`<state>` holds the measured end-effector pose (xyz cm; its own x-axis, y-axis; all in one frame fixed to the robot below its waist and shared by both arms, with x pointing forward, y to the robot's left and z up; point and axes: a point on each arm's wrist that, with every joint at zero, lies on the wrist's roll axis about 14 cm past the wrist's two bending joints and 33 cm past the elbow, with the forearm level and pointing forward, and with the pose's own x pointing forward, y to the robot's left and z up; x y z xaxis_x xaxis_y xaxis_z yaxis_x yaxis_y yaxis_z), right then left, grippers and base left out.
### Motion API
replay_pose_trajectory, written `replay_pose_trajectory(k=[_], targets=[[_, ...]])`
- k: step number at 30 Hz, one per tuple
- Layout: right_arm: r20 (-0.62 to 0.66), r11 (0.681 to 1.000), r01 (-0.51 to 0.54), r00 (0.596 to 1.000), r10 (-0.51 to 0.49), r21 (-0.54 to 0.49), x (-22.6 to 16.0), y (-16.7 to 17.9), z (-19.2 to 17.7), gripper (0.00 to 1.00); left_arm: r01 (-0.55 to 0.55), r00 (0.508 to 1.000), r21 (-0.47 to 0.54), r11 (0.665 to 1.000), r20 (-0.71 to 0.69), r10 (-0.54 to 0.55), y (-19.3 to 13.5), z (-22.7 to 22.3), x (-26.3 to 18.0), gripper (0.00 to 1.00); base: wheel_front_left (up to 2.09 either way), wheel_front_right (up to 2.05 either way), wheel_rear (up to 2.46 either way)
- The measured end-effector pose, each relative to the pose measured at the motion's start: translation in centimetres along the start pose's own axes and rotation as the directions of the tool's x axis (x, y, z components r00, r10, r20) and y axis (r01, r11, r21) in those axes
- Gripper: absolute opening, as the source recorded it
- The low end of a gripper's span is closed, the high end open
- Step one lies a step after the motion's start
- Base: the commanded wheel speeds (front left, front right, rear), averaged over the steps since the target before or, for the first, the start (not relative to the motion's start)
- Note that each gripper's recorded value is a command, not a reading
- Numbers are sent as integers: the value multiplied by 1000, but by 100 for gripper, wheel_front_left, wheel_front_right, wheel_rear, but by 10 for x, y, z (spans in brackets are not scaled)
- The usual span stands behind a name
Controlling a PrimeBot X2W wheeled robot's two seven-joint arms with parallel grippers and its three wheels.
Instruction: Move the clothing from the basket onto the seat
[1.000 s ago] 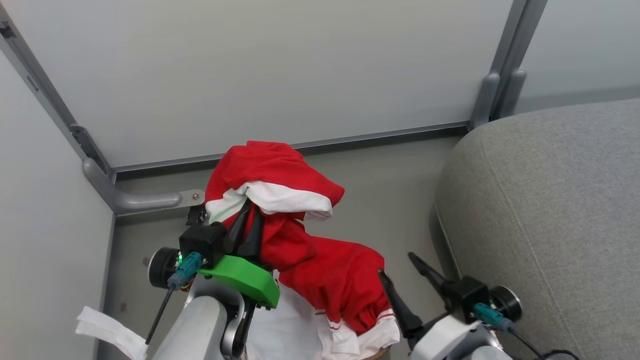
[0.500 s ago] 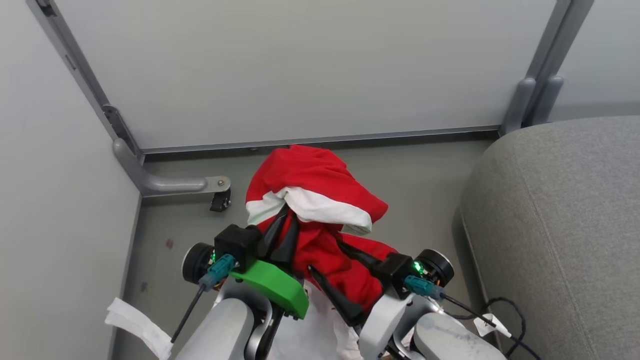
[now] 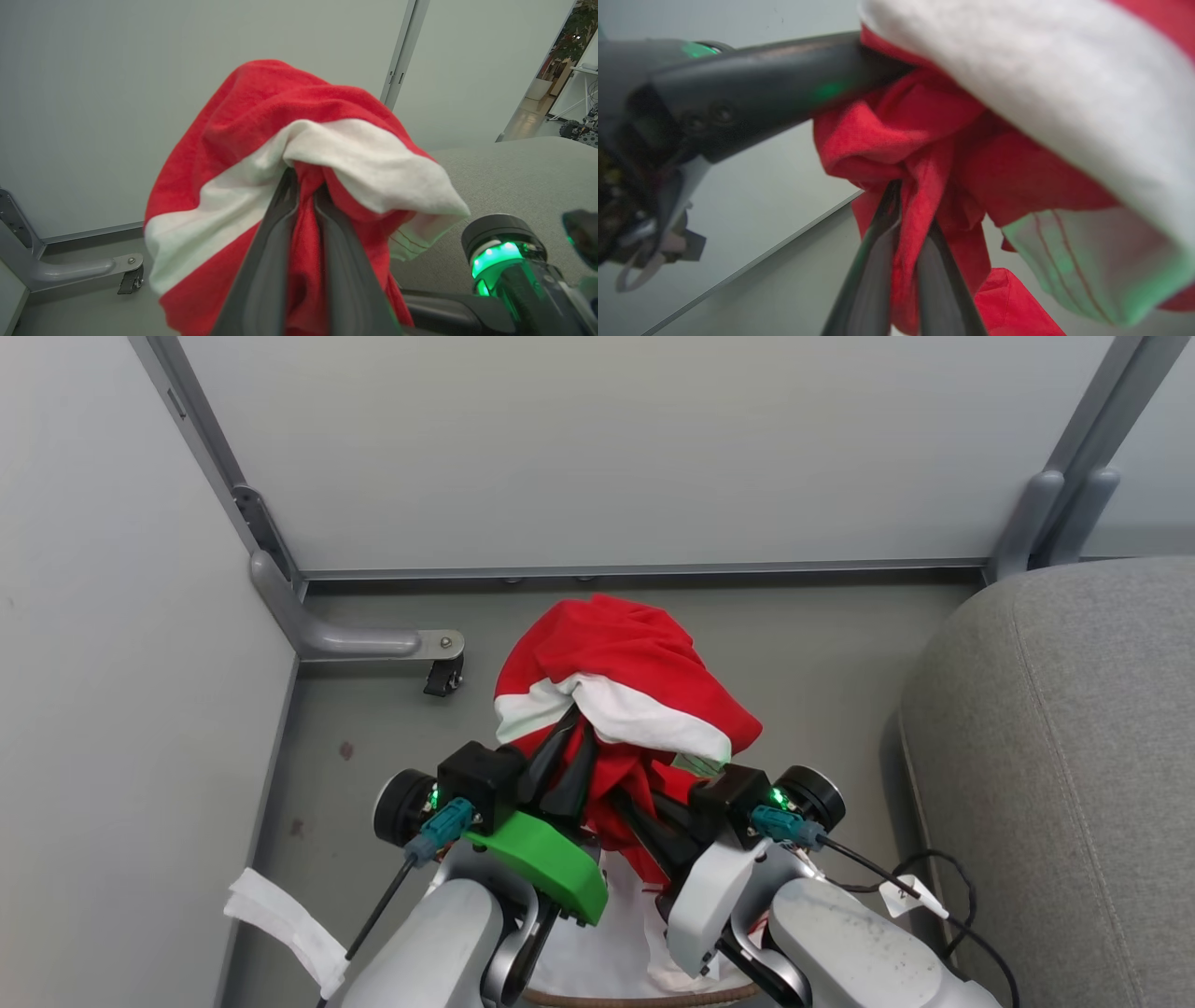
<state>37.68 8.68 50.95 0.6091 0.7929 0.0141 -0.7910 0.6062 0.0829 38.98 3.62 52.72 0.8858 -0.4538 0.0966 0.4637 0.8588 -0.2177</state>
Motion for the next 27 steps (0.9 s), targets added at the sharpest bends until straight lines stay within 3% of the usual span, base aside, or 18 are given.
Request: replay_pose_trajectory(k=[3,4,5,16,27], targets=[[1,1000,9,1000,-9,9,0,-4,-1,0,-14,1000,-1,1000,-2,14,4,-1,2,0,0,0,0],[8,1000,17,1000,-17,9,0,-6,1,0,-22,1000,3,1000,-3,22,7,-1,3,42,0,0,0],[22,999,35,999,-35,4,-2,-11,5,0,-29,999,5,1000,-16,29,9,-6,3,100,0,0,0],[111,974,224,968,-226,26,-48,-48,22,0,-24,998,33,999,-59,26,10,-24,6,100,0,0,0],[173,870,490,854,-491,50,-129,-94,33,0,92,990,9,996,-107,-90,-25,-48,24,100,0,0,0]])
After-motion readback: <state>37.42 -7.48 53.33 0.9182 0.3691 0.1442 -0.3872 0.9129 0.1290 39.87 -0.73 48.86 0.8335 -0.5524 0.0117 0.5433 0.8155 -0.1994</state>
